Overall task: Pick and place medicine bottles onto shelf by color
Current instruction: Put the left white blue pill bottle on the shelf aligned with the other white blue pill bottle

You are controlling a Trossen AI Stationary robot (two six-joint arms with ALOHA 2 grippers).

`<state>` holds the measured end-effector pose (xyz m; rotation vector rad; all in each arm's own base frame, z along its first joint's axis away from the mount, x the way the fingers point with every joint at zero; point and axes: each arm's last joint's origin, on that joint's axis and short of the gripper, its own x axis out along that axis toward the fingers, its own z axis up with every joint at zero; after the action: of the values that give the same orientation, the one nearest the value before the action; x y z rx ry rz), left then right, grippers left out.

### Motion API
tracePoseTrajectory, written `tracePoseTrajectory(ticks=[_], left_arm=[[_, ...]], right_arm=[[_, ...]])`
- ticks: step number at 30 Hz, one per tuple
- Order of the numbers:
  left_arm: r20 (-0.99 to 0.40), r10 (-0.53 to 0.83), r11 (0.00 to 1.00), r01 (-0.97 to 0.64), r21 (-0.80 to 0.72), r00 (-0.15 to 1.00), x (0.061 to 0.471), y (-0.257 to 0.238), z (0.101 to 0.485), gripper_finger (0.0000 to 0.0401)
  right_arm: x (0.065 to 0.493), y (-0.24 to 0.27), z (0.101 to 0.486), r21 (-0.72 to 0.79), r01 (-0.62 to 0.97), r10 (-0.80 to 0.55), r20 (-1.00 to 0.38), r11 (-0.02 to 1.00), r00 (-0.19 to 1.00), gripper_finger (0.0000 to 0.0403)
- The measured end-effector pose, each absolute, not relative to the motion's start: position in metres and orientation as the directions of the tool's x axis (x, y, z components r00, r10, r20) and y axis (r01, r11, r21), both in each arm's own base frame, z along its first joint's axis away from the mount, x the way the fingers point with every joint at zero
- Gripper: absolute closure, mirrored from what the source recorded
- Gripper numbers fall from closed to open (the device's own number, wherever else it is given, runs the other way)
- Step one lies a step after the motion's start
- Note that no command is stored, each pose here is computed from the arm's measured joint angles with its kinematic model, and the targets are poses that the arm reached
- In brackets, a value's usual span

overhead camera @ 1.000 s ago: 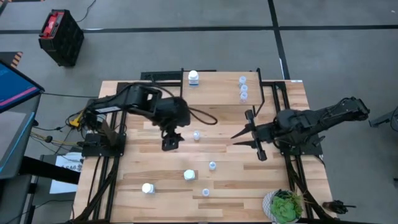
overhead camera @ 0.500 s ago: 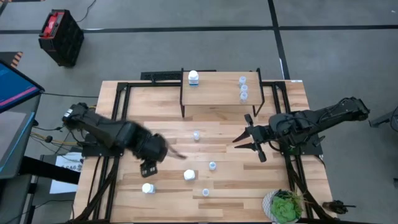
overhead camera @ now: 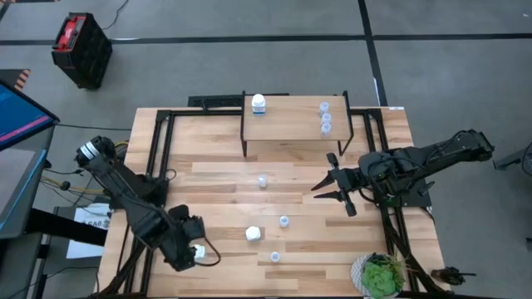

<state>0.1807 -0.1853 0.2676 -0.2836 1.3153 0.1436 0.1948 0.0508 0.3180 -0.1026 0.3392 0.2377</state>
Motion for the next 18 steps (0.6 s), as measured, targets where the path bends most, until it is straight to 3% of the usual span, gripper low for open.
tracePoseTrajectory(ticks=[8, 18], left_arm=[[-0.934, -0.134, 0.989, -0.021, -0.149, 0.331, 0.177, -0.202, 0.261, 0.015], [-0.935, -0.107, 0.992, -0.022, -0.122, 0.338, 0.174, -0.199, 0.234, 0.015]], right_arm=[[0.195, 0.051, 0.318, -0.066, -0.25, 0.214, -0.342, 0.966, 0.915, 0.0282], [0.194, 0.051, 0.315, -0.069, -0.254, 0.21, -0.374, 0.965, 0.903, 0.0282]])
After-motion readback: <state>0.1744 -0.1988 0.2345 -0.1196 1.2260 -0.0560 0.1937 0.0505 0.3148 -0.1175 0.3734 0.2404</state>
